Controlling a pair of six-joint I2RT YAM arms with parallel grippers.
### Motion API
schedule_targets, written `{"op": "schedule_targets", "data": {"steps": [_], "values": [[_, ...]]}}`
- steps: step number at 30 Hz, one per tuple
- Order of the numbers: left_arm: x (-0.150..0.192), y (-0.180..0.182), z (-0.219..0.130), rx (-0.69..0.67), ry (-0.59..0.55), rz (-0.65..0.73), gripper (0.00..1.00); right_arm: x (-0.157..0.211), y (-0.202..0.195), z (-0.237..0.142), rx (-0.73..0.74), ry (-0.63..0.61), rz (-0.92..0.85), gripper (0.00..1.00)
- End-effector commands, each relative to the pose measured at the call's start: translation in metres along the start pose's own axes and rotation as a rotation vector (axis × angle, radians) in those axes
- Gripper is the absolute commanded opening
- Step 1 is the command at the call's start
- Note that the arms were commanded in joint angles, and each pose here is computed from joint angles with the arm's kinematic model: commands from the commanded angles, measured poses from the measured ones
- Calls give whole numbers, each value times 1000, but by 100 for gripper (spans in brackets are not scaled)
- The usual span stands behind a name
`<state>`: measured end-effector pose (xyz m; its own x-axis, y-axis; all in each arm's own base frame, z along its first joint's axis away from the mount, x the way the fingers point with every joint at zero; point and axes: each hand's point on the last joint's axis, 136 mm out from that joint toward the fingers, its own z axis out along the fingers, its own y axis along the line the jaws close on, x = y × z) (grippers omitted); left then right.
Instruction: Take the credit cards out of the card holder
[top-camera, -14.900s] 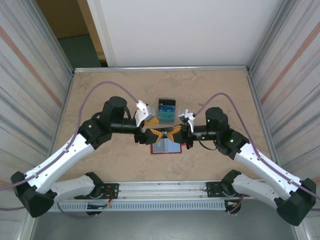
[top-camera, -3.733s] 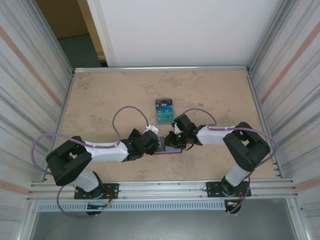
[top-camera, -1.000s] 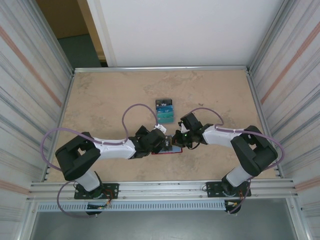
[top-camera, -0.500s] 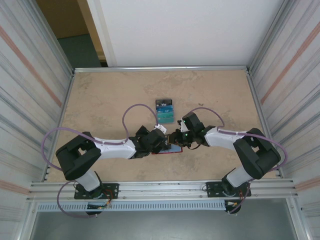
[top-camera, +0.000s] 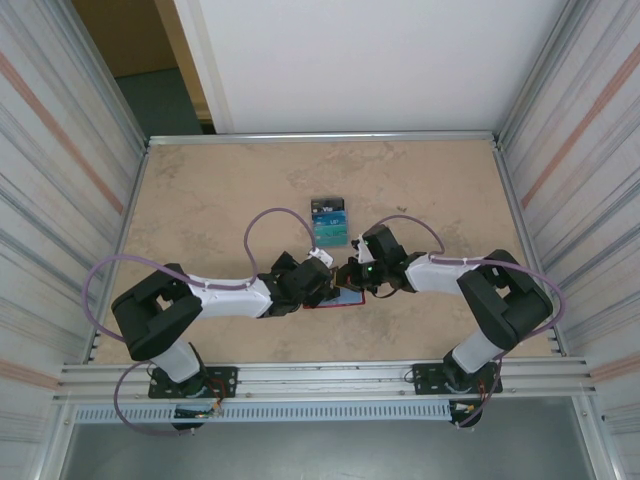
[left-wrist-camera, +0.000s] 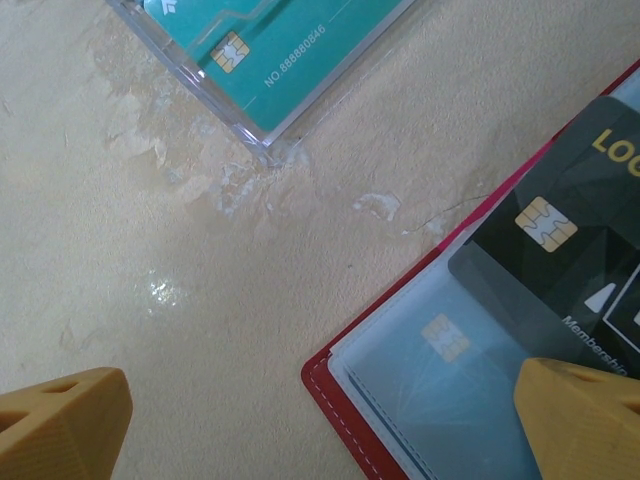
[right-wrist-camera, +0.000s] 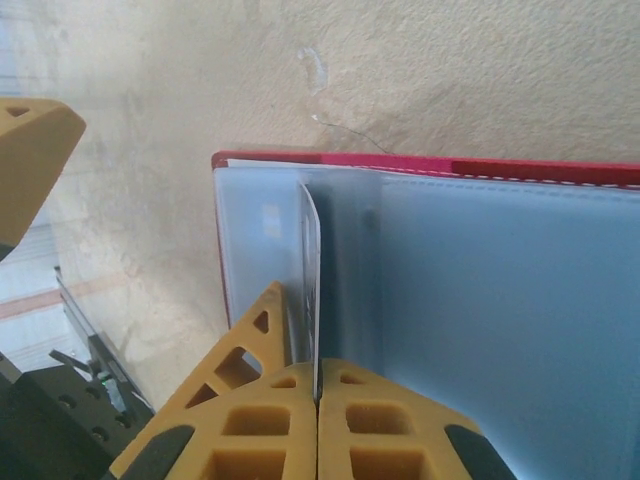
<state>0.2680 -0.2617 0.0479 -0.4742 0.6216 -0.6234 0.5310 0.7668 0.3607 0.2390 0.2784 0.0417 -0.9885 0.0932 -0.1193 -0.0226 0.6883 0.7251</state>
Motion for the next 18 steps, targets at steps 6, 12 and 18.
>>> {"op": "schedule_targets", "data": {"steps": [6, 12, 18], "values": [[1, 10, -11, -20, -9, -20, 99, -4, -14, -18, 129, -41, -39, 2], [-11, 20, -24, -30, -49, -49, 99, -6, -6, -35, 140, -75, -97, 1], [-27, 41, -48, -62, -114, -115, 99, -9, 14, -59, 134, -119, -202, 1]]}}
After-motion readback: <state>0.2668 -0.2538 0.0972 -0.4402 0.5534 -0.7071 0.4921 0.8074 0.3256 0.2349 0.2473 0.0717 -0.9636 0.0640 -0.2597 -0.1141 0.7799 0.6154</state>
